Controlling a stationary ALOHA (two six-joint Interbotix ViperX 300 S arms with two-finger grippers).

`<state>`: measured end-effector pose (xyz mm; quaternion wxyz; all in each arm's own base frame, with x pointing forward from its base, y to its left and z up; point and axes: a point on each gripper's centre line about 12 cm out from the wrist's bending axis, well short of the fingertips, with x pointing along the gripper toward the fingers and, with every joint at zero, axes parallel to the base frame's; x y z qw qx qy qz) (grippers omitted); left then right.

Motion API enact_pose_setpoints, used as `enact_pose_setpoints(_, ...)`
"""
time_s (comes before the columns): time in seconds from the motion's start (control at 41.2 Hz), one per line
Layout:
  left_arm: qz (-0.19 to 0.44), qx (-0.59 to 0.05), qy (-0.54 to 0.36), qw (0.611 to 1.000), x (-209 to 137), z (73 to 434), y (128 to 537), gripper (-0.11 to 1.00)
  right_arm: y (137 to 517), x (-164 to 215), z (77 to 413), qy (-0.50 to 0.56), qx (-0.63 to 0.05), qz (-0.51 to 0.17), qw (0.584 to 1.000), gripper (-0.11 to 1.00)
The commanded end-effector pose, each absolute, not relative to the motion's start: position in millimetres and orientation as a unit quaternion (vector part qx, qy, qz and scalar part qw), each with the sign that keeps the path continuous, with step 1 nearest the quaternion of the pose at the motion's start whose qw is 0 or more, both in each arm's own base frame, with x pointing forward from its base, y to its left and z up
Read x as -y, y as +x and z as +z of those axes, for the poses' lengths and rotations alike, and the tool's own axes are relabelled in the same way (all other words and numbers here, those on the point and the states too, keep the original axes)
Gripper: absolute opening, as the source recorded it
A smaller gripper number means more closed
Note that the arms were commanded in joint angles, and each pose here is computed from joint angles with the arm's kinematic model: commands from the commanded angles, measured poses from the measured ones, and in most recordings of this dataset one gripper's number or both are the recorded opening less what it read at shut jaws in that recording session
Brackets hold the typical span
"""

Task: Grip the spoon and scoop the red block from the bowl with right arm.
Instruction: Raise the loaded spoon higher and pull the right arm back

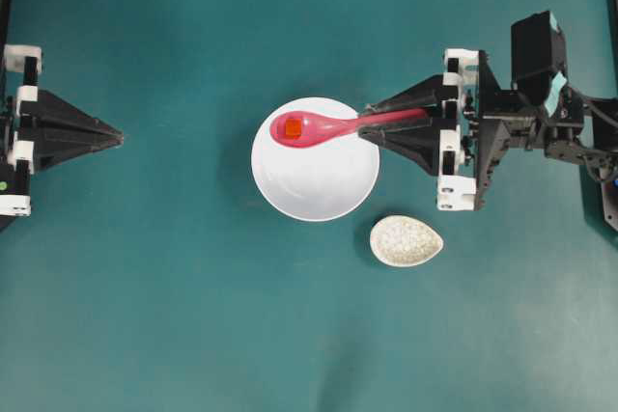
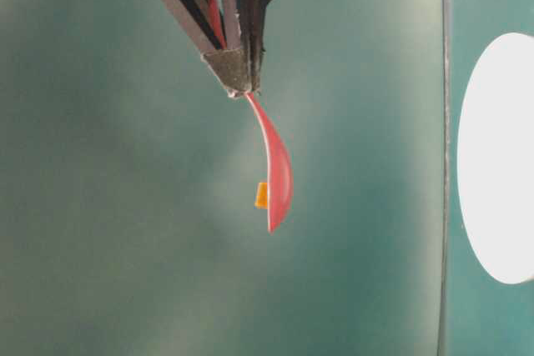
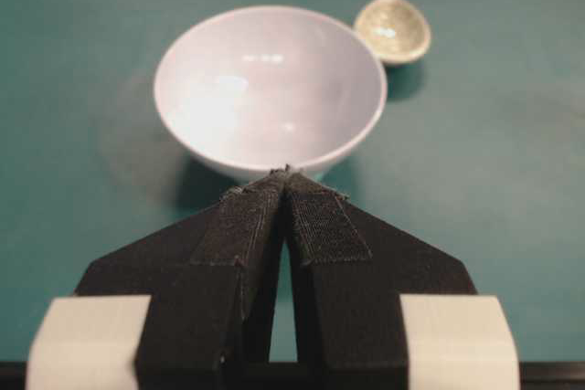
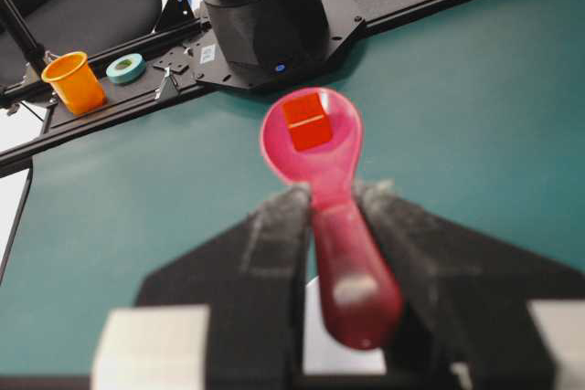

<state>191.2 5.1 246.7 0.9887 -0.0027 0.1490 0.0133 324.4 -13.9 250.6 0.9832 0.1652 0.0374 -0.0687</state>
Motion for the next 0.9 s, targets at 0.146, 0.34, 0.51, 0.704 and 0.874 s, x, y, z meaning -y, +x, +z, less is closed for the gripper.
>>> enact_pose_setpoints(0.146,0.009,-0.144,-0.001,0.990,-3.4,250.6,194.1,0.00,326.1,14.1,262.8,0.165,-0.022,-0.066,0.984,0.24)
enact_pose_setpoints(0.34,0.009,-0.144,-0.001,0.989,-3.4,250.5,194.0,0.00,325.8,15.1,263.3,0.165,-0.021,-0.067,0.984,0.24)
enact_pose_setpoints(0.51,0.009,-0.141,-0.001,0.990,-3.4,252.3,193.4,0.00,325.7,18.1,263.1,0.165,-0.021,-0.072,0.984,0.24)
enact_pose_setpoints(0.704,0.009,-0.144,-0.001,0.990,-3.4,251.3,192.8,0.00,325.9,18.2,262.6,0.168,-0.022,-0.072,0.983,0.24)
enact_pose_setpoints(0.874,0.009,-0.145,0.000,0.989,-3.4,250.9,192.7,0.00,326.0,18.2,261.4,0.168,-0.029,-0.072,0.983,0.24)
